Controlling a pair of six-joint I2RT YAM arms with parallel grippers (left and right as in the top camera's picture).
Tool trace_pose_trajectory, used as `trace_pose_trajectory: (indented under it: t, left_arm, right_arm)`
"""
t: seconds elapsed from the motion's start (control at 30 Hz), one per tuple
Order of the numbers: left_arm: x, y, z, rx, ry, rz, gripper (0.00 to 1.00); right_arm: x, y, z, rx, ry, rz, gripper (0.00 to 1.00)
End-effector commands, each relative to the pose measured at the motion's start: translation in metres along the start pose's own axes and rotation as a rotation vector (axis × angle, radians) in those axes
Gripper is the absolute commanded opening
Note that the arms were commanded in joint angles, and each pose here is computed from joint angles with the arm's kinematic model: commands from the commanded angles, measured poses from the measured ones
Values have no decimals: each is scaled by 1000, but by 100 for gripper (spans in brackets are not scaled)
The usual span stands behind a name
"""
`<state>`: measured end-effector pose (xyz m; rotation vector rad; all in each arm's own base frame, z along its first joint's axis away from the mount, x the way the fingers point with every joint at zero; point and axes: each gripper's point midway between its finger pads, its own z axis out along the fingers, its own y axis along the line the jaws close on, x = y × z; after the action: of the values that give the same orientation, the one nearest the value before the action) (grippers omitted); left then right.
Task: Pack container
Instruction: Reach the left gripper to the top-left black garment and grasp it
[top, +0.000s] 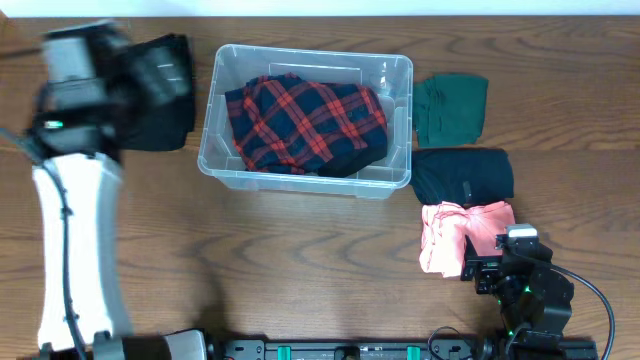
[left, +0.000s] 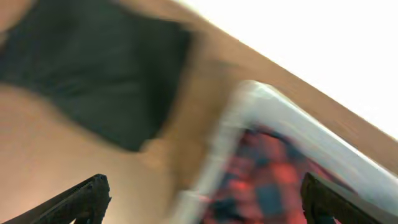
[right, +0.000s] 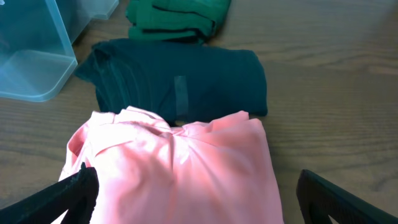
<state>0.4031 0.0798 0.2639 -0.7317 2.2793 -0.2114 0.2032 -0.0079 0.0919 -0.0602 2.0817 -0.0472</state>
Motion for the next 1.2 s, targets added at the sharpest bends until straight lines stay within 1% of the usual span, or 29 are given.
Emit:
trace_pose_trajectory:
  t: [0.0, 0.1, 0.23, 0.37, 0.43, 0.57, 0.73, 0.97, 1.17]
  left_arm:
    - [2, 56, 29, -33, 92, -193, 98]
    - [1, 90, 49, -3, 150, -302, 98]
    - [5, 129, 88, 81, 222, -436, 98]
    - [4, 154, 123, 199, 244, -535, 98]
    - [5, 164, 139, 235, 248, -576, 98]
    - [18, 186, 171, 235, 264, -609, 98]
    - [25, 197, 197, 237, 257, -613, 98]
    - [23, 192, 221, 259, 221, -559, 98]
    - [26, 185, 243, 273, 206, -563, 98]
  right_arm:
    - [1, -2, 0, 10, 0, -10, 99]
    - [1, -2, 0, 10, 0, -10, 99]
    - [1, -2, 0, 10, 0, -10, 99]
    - [1, -2, 0, 10, 0, -10, 99]
    - [1, -2, 0, 10, 0, -10, 99]
    - [1, -2, 0, 10, 0, -10, 99]
    - [1, -2, 0, 10, 0, -10, 99]
    - [1, -2, 0, 10, 0, -10, 99]
    - [1, -2, 0, 10, 0, -10, 99]
